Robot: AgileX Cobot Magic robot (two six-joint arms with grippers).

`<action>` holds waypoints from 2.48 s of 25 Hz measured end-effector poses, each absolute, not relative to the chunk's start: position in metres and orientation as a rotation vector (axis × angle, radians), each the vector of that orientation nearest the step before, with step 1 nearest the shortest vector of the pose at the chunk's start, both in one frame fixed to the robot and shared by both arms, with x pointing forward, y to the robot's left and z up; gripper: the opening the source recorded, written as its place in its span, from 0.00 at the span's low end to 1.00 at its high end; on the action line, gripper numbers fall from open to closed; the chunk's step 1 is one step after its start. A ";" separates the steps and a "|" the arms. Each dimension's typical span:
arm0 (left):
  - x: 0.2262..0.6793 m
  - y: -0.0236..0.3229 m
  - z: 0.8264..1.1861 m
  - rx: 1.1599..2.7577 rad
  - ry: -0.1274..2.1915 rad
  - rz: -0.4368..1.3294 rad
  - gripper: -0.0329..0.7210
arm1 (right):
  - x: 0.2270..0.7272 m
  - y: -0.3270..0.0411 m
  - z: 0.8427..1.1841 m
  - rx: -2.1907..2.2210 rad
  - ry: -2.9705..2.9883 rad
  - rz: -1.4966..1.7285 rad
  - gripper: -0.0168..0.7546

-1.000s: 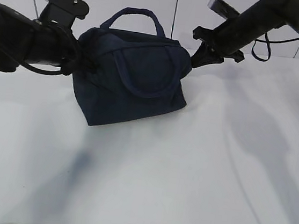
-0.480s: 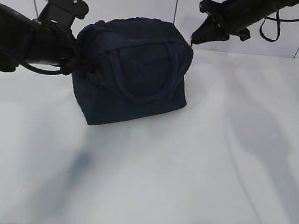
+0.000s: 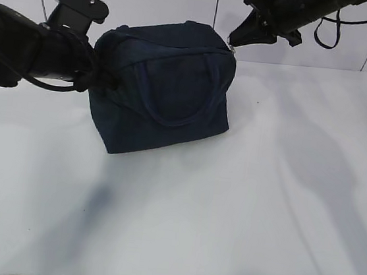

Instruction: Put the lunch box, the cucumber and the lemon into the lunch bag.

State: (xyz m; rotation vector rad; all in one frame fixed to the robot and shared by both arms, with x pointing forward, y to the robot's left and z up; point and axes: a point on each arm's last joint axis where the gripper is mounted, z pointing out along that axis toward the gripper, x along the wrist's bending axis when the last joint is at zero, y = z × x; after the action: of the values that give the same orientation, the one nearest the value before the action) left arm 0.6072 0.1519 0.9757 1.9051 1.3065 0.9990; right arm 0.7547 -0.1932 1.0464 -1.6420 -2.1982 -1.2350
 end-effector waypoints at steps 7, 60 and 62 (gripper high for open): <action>0.607 0.152 0.976 1.906 1.305 0.996 0.06 | 0.755 -0.197 1.045 -1.823 -2.004 -1.168 0.03; 0.638 0.089 1.108 1.966 0.480 0.401 0.57 | 0.759 -0.215 1.048 -1.926 -1.741 -1.175 0.03; 0.637 0.074 1.097 2.056 0.421 0.359 0.57 | 0.759 -0.215 1.048 -1.922 -1.748 -1.177 0.03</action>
State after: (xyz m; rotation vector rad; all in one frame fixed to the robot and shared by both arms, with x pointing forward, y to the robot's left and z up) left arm 0.6368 0.0744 1.0970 2.0565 0.4210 0.3590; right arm 0.7589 -0.2154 1.0477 -1.9217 -1.7481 -1.1770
